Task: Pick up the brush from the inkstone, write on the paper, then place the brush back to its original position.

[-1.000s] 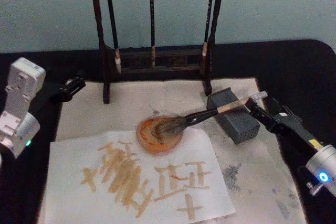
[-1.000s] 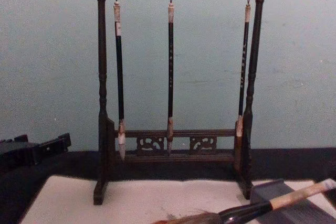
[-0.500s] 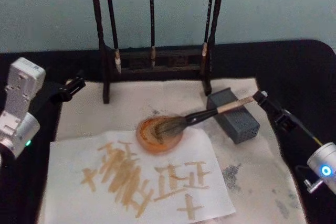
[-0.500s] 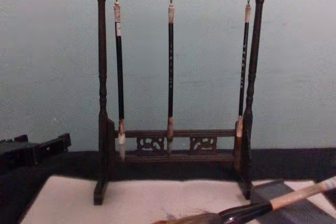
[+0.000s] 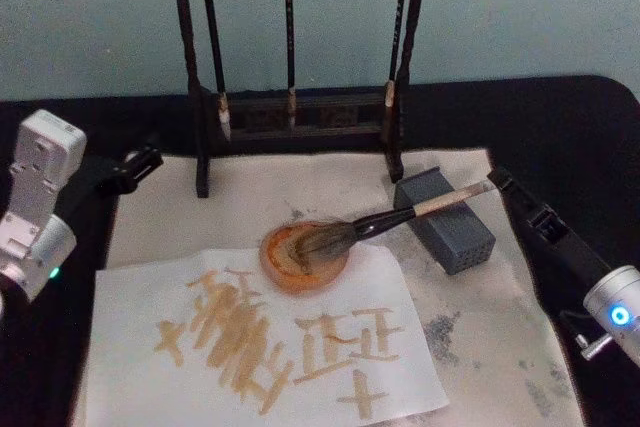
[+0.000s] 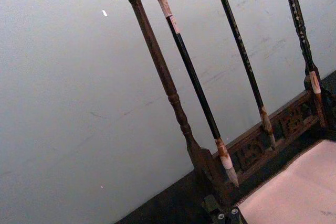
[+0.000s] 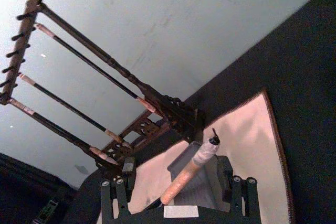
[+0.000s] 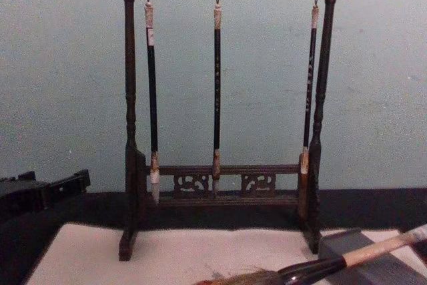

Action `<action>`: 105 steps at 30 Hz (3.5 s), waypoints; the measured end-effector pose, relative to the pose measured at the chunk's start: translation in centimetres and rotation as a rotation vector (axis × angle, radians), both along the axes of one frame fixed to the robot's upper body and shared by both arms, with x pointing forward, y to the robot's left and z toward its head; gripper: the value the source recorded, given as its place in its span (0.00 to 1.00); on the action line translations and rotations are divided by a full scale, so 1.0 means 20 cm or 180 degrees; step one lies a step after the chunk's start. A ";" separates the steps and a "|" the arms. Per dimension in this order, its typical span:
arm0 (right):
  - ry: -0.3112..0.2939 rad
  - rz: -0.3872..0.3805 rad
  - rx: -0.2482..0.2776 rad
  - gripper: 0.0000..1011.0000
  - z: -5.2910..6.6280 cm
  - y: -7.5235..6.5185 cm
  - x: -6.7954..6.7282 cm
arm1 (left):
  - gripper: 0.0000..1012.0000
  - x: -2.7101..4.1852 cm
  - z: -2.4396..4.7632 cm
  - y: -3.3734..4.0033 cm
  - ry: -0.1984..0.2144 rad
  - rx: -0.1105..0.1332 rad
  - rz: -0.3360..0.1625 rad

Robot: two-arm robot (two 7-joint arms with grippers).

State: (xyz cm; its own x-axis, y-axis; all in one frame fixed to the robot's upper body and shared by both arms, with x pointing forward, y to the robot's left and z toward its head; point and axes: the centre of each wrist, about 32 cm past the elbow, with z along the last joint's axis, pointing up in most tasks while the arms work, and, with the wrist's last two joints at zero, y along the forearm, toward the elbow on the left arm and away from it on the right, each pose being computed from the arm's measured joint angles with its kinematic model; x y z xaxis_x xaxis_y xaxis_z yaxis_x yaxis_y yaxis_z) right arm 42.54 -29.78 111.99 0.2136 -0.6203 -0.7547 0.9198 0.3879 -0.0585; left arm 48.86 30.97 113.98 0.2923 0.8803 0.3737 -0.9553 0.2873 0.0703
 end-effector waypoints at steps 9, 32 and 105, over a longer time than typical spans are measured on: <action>0.0141 -0.0019 0.0175 0.99 -0.04 -0.01 0.02 | 0.99 0.000 0.000 0.000 0.0000 0.0000 0.0000; 0.0238 0.0048 0.0520 0.99 -0.11 -0.01 0.11 | 0.99 0.000 0.000 0.000 0.0000 0.0000 0.0000; 0.0365 0.0125 0.0716 0.35 -0.18 0.00 0.21 | 0.99 0.000 0.000 0.000 0.0000 0.0000 0.0000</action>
